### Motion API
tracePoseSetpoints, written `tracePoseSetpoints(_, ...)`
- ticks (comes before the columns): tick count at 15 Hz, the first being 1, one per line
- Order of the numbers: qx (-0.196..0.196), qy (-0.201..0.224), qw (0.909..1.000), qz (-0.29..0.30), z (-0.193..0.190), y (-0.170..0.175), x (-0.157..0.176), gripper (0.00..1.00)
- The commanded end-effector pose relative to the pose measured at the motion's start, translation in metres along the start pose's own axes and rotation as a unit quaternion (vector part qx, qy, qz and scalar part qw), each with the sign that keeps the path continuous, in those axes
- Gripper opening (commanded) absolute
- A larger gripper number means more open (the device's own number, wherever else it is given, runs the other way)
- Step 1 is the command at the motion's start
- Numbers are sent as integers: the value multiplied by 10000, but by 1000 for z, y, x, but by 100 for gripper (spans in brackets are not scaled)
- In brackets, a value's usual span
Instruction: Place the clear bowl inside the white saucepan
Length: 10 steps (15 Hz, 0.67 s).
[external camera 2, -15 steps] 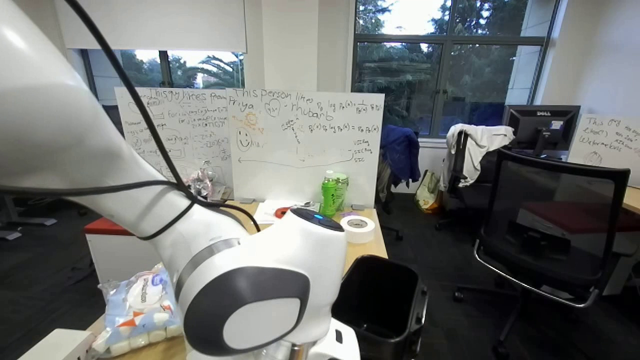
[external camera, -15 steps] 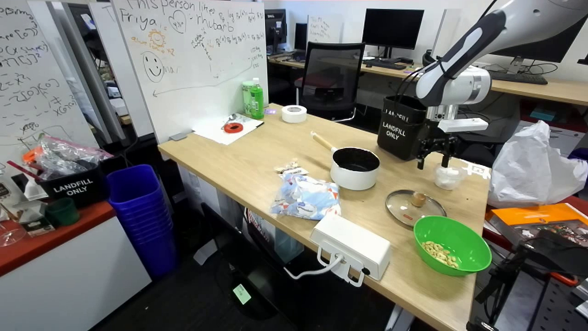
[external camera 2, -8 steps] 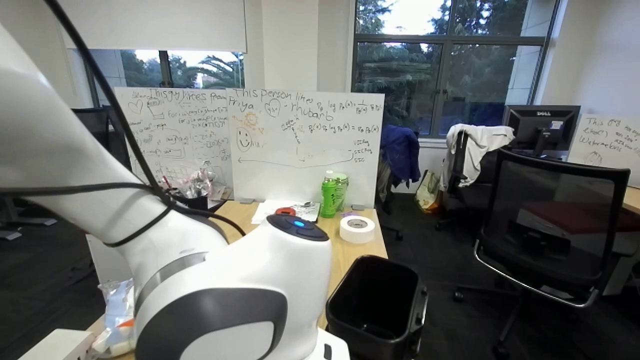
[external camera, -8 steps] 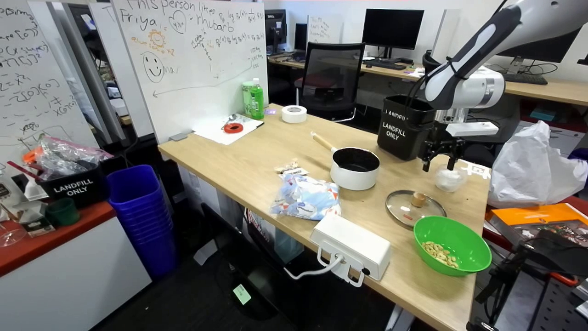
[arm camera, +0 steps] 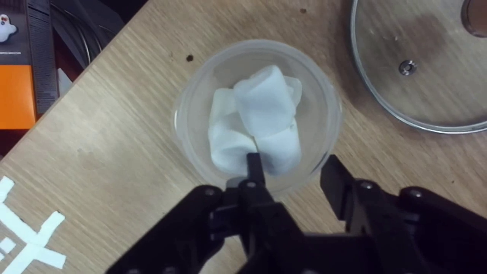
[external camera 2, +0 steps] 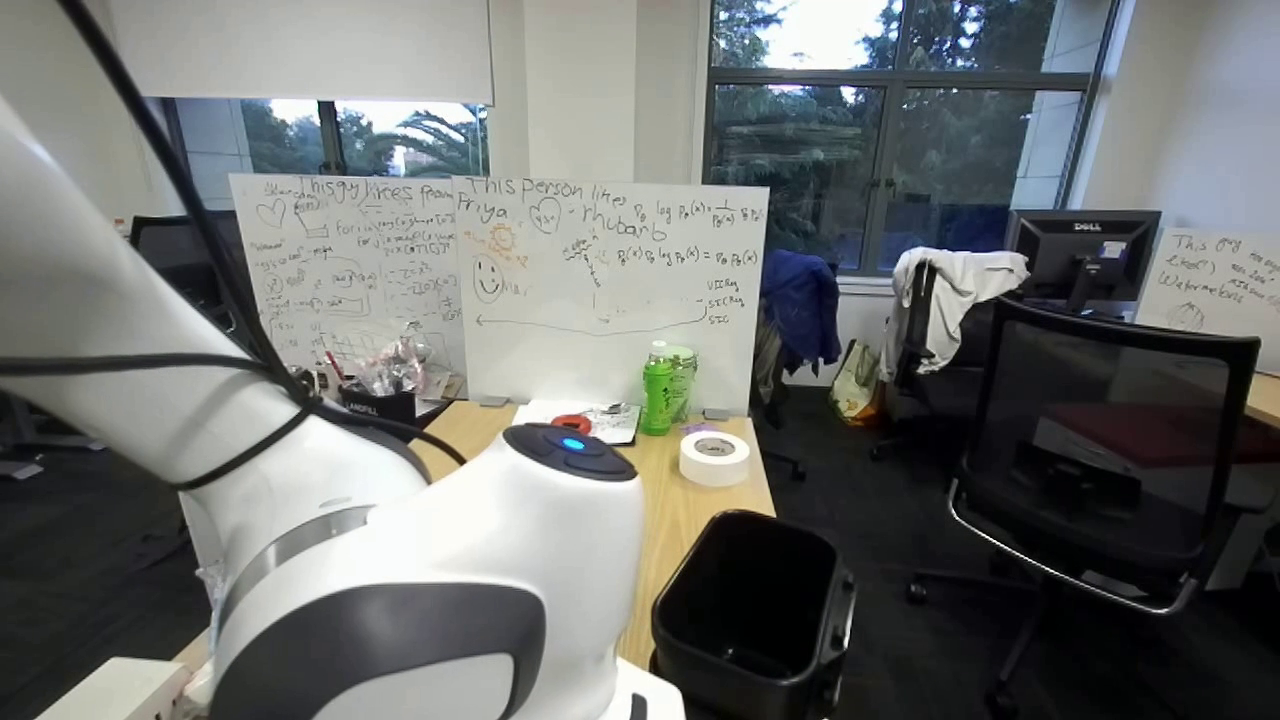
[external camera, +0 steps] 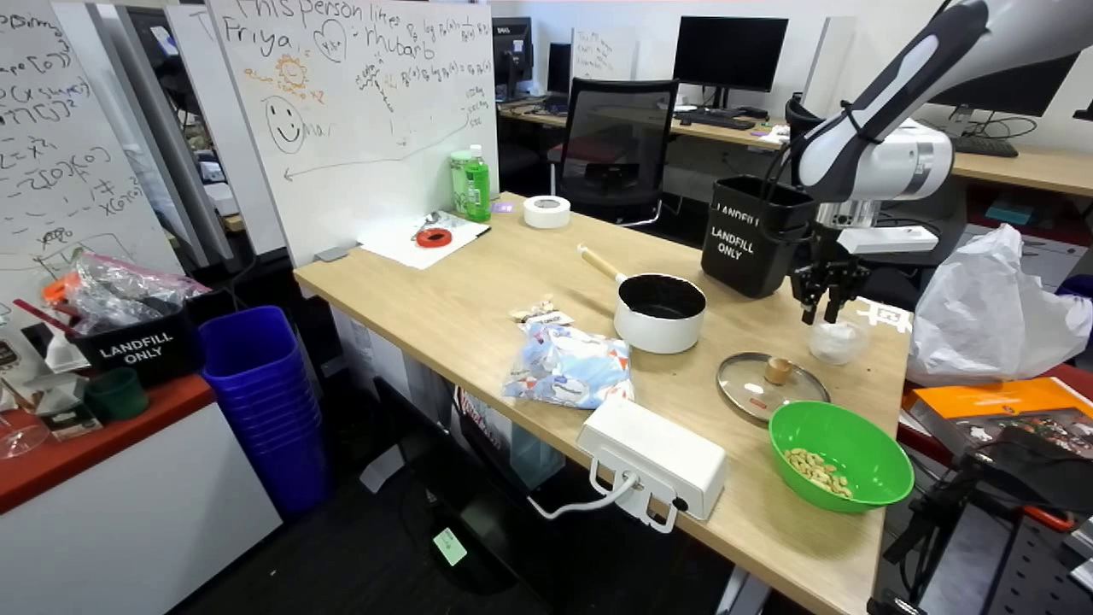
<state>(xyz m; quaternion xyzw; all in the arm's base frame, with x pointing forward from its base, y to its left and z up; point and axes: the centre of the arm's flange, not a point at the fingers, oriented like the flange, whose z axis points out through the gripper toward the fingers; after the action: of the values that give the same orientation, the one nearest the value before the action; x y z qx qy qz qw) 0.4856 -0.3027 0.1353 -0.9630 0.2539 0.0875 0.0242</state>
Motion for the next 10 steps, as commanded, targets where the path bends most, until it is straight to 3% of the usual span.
tracePoseSetpoints(1,61,106,9999,-50,-4,-1,-9,12)
tracePoseSetpoints(2,51,124,9999,-55,-6,-1,-9,5)
tracePoseSetpoints(4,37,167,9998,-93,-15,-3,-11,1)
tracePoseSetpoints(10,-45,-98,9998,-172,-15,-4,-28,0)
